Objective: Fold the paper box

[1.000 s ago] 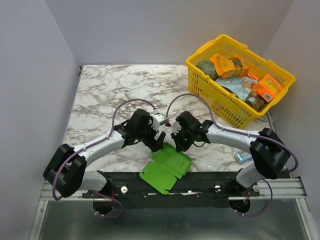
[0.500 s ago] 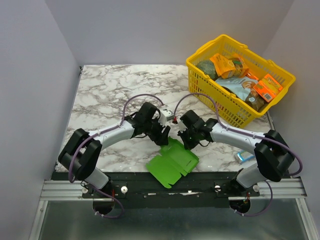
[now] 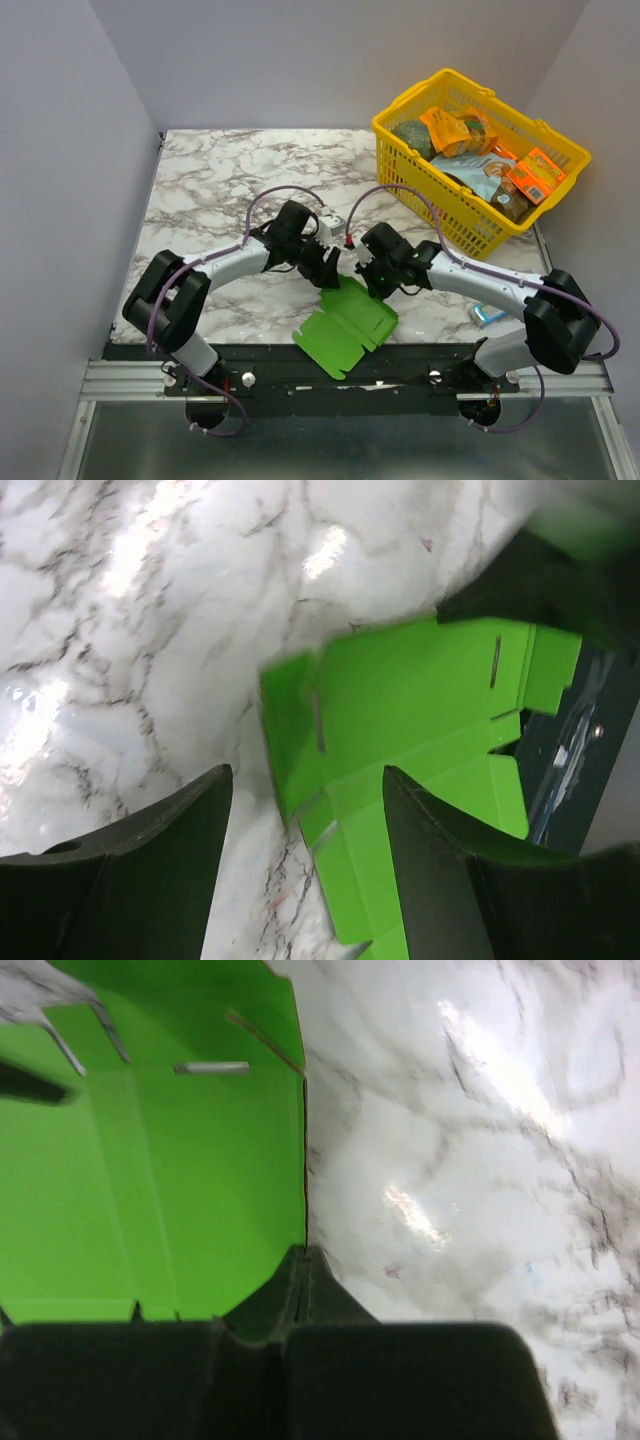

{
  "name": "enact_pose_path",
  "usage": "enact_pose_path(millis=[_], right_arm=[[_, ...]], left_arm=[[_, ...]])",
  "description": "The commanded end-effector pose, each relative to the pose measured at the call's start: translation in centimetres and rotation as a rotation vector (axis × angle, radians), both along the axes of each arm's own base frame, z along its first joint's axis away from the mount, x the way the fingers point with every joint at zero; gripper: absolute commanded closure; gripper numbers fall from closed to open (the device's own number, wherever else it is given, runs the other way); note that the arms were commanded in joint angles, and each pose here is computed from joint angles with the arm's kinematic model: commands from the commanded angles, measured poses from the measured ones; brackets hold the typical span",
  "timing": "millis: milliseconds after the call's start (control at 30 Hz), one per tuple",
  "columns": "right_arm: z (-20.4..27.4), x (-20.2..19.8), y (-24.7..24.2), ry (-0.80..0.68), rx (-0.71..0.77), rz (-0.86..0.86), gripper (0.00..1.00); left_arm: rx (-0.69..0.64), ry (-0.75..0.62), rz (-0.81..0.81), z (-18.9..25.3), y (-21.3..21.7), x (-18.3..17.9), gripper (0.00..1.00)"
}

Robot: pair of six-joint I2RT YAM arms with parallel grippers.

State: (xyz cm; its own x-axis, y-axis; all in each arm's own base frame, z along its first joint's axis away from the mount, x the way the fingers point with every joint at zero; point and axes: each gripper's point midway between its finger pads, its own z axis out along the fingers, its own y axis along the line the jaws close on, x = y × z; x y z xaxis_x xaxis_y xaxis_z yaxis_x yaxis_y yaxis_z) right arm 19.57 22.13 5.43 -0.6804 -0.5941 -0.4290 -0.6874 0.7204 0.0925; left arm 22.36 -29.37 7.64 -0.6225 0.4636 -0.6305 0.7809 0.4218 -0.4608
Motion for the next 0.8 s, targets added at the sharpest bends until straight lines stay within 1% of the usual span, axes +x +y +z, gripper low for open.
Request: enact_pose_path(millis=[0,100,200,300,333,400,433,467,500,533,600,633,667,700,733,767], right_arm=[[4.8,1.1,5.6,-0.232,0.182,0.23,0.99],[4.9,1.4,5.2,-0.248,0.171,0.213,0.99],[5.4,1.4,5.3,-0.26,0.183,0.218,0.99],[5.7,1.9,5.1,-0.28,0.17,0.209,0.99],[5.9,2.0,5.2,-0.289,0.168,0.208,0.99],[6.1,2.4,4.9,-0.304,0.15,0.199,0.99],[6.2,2.5,5.0,-0.31,0.15,0.201,0.99],[6.3,2.6,5.0,-0.314,0.147,0.206,0.99],[6.3,2.8,5.0,-0.319,0.144,0.202,0.99],[6.4,2.9,5.0,-0.322,0.141,0.201,0.99],[6.8,3.5,4.9,-0.339,0.13,0.159,0.99],[6.9,3.7,4.9,-0.339,0.131,0.142,0.96],[7.0,3.8,4.9,-0.338,0.135,0.116,0.9],[7.7,4.2,4.9,-0.353,0.14,0.095,0.81],[8.4,4.3,5.0,-0.363,0.157,0.079,0.63],[8.9,4.6,4.9,-0.368,0.17,0.055,0.56]], left_arm=[[0.018,0.097,0.189,-1.2,2.8,1.3,0.28],[-0.018,0.074,0.195,-0.4,3.0,1.3,0.22],[-0.041,0.072,0.178,0.0,2.8,0.9,0.23],[-0.021,0.063,0.178,-0.1,3.1,1.0,0.35],[-0.012,0.054,0.181,-0.1,3.1,1.2,0.44],[0.003,0.032,0.186,-0.1,3.4,1.3,0.5],[0.0,0.024,0.183,0.1,3.3,1.3,0.56],[0.0,0.019,0.177,0.0,3.2,1.3,0.6],[0.001,0.014,0.17,0.0,3.1,1.2,0.67],[0.003,0.004,0.161,0.0,3.0,1.1,0.8],[0.019,-0.03,0.135,0.0,2.5,0.8,0.93],[0.022,-0.058,0.135,0.3,2.4,0.9,0.98],[0.022,-0.093,0.131,0.4,2.1,0.8,0.99],[0.026,-0.142,0.136,0.6,2.2,1.2,1.0],[0.041,-0.226,0.191,1.7,2.8,2.5,1.0],[0.023,-0.29,0.212,2.4,2.9,3.3,1.0]])
